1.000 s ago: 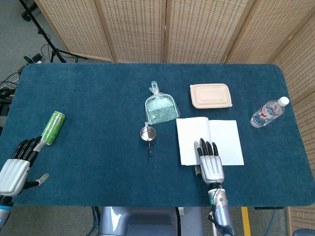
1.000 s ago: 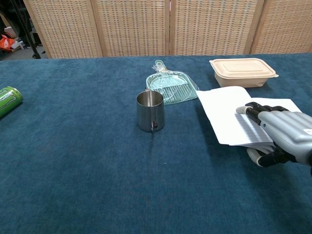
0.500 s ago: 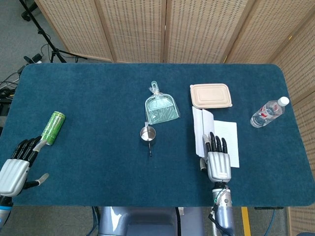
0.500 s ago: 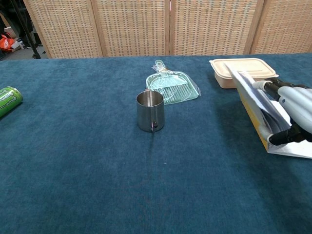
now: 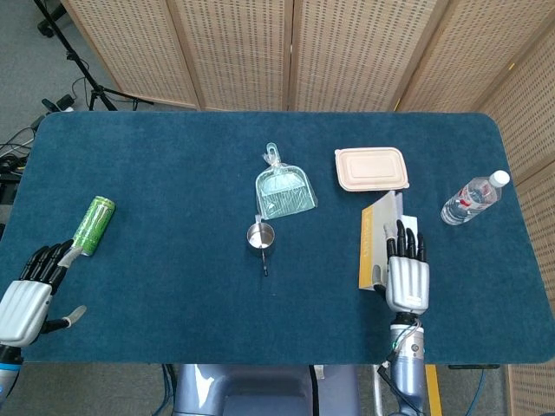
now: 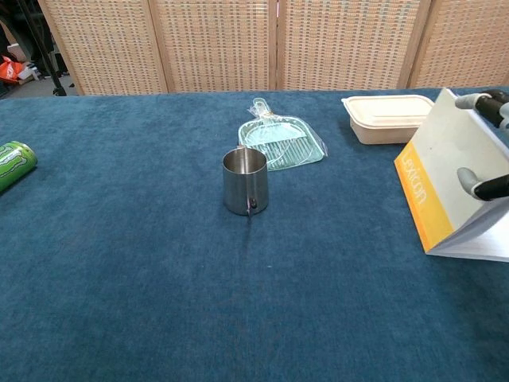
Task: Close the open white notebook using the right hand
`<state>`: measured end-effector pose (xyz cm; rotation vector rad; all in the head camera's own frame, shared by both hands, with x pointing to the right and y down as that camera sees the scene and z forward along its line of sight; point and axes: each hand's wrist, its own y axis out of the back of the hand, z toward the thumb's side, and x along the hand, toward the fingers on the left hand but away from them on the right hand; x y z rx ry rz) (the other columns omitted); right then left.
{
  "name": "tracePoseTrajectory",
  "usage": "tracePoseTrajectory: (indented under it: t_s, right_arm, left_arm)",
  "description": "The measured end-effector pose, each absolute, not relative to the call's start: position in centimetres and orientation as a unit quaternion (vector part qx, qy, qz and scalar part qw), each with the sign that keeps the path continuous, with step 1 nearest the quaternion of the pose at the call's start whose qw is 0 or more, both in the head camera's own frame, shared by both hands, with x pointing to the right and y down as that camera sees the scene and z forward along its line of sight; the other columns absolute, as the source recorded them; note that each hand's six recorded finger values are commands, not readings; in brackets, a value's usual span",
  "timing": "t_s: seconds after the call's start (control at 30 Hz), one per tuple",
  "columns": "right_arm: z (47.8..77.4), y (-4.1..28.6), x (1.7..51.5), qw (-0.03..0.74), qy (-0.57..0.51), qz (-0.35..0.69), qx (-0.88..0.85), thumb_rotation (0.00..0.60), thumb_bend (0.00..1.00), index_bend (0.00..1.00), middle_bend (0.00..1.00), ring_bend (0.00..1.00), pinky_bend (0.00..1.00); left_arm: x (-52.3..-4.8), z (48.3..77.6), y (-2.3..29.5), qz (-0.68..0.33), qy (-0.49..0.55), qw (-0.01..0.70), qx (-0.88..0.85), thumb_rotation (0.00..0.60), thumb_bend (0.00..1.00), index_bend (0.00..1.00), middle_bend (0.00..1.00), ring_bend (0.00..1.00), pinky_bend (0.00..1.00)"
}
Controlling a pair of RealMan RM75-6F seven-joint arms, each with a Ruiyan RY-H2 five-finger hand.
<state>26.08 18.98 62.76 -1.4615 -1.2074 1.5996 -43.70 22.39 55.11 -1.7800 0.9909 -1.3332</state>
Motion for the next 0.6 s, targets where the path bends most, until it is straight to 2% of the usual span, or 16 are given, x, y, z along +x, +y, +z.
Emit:
tracePoseTrajectory:
  t_s: [0.3,0.6]
  right_arm:
    - [62.2,18.5,28.9,0.325,-0.464,0.614,-0.550,0.600,0.46,0.00,0.00,0.00,0.00]
    - [60.6,19.3,32.3,0.377,-0.406,0.595,-0.582,0.600,0.29,0.00,0.00,0.00,0.00]
  left_arm:
    - [-43.9,55.0,22.3,-0.516,0.385,0.346,-0.683,0.600,0.19,0.00,0.00,0.00,0.00]
    - [-44.2,55.4,22.1,-0.521,0.385,0.343,-0.680,0.600,0.18,0.00,0.00,0.00,0.00]
